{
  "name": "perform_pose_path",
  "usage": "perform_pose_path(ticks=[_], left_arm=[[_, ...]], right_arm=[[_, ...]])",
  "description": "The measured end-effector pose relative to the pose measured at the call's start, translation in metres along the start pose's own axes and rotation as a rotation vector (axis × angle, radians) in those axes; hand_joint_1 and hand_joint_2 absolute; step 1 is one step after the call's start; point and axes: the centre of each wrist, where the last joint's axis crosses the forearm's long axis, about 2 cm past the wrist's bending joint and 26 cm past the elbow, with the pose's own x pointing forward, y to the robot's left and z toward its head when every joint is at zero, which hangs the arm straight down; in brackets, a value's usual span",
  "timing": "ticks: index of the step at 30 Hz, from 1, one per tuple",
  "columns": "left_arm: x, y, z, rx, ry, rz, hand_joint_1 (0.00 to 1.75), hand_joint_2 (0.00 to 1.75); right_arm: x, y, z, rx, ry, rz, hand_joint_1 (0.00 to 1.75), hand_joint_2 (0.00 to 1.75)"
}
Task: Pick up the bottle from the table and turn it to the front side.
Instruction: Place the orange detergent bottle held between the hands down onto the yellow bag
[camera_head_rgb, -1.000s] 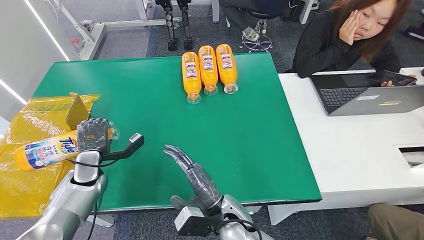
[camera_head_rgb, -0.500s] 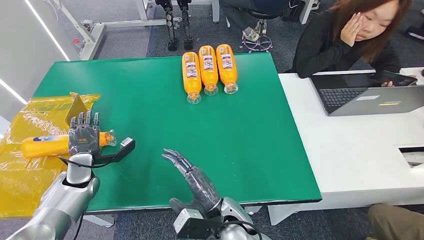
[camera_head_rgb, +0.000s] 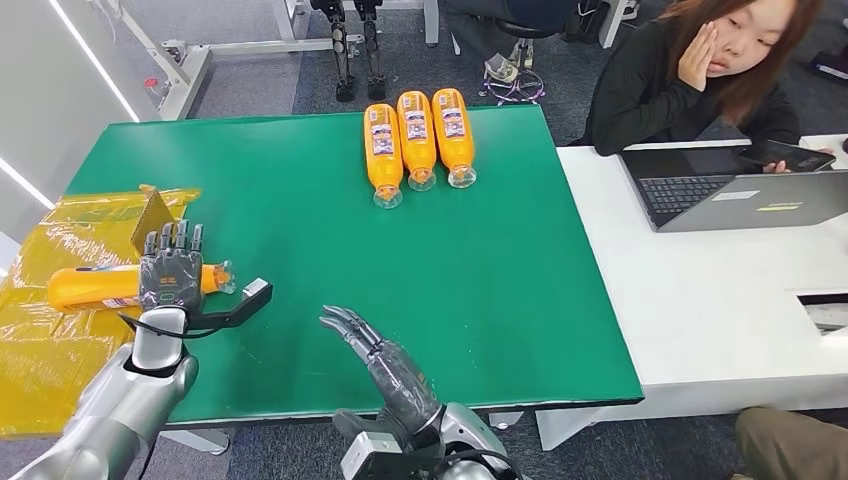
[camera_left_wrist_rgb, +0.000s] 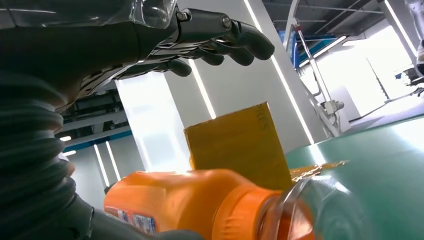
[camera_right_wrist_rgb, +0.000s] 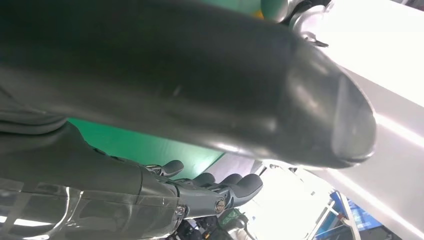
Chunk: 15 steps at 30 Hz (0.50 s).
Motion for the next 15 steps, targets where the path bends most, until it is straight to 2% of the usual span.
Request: perform_pose_path(ticks=[3,7,15], left_arm=[[0.007,0.005,-0.002,0.056,-0.059,0.006,0.0,1.75],[0.028,0.013,0.004,0.131,-0.136,0.033,0.0,1.75],[0.075,0.035,0.046,0.332,-0.271,0.168,0.0,1.75]], right_arm=[[0.001,0.001,0.004,-0.009,0.012,0.01,0.0,0.0],[0.0,-0.001,0.009,-0.038,0.034,0.017,0.0,0.0],[-0.009,-0.012,0.023,-0.125,0.086,0.058,0.0,0.0]])
